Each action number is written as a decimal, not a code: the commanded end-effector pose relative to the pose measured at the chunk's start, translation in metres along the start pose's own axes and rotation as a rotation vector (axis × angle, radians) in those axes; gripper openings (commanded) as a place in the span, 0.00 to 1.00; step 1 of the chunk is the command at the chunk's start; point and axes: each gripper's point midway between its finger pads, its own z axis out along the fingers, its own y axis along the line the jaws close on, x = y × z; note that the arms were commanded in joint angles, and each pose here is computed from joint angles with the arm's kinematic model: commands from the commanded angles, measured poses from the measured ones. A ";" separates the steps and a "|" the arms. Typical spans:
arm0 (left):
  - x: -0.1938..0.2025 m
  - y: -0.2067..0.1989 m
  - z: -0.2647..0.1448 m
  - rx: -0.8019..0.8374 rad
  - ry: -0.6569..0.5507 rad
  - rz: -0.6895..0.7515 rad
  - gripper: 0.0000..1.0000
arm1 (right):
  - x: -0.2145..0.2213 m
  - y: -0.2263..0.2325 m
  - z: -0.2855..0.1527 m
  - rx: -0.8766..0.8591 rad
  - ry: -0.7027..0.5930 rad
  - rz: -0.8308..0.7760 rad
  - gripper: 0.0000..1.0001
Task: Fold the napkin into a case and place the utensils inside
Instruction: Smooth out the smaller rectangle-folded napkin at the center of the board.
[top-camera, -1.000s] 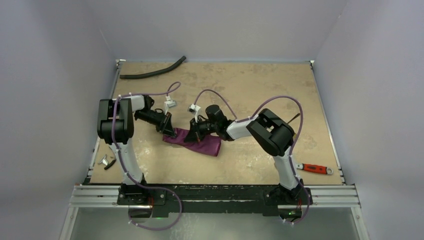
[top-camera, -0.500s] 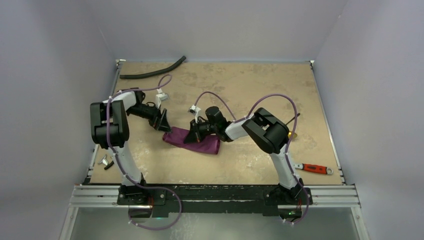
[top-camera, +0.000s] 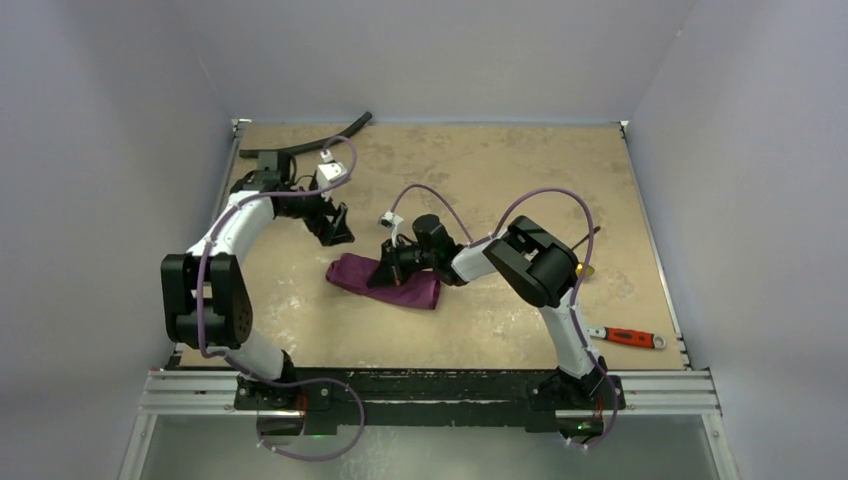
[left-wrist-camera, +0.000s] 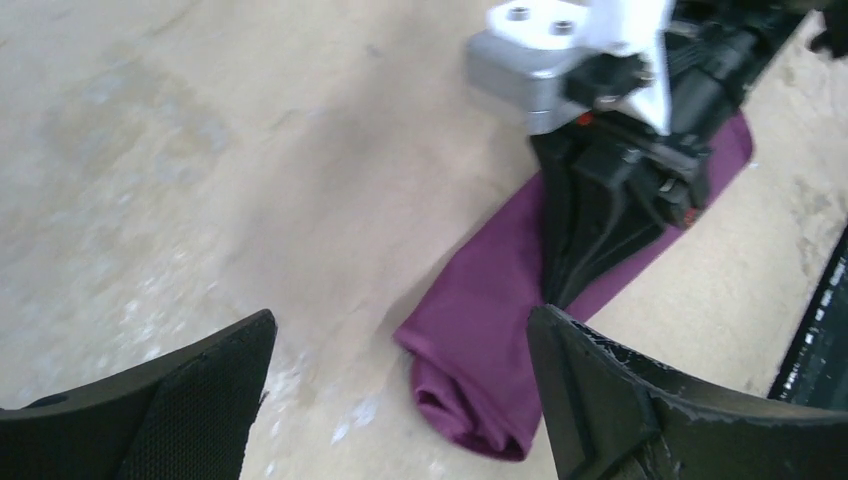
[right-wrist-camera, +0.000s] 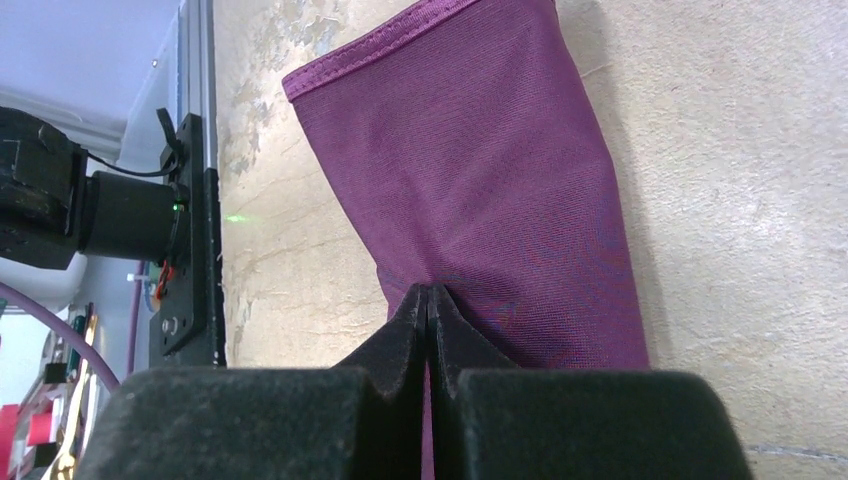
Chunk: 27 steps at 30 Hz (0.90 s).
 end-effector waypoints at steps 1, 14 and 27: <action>0.004 -0.045 0.019 0.158 -0.026 0.035 0.88 | 0.025 -0.005 -0.005 0.009 0.052 0.074 0.00; 0.103 -0.045 0.030 0.249 0.190 0.165 0.33 | -0.017 0.031 -0.011 -0.116 -0.029 0.043 0.00; 0.125 -0.037 0.028 0.090 0.226 0.371 0.36 | -0.075 0.056 -0.064 -0.209 -0.170 0.067 0.16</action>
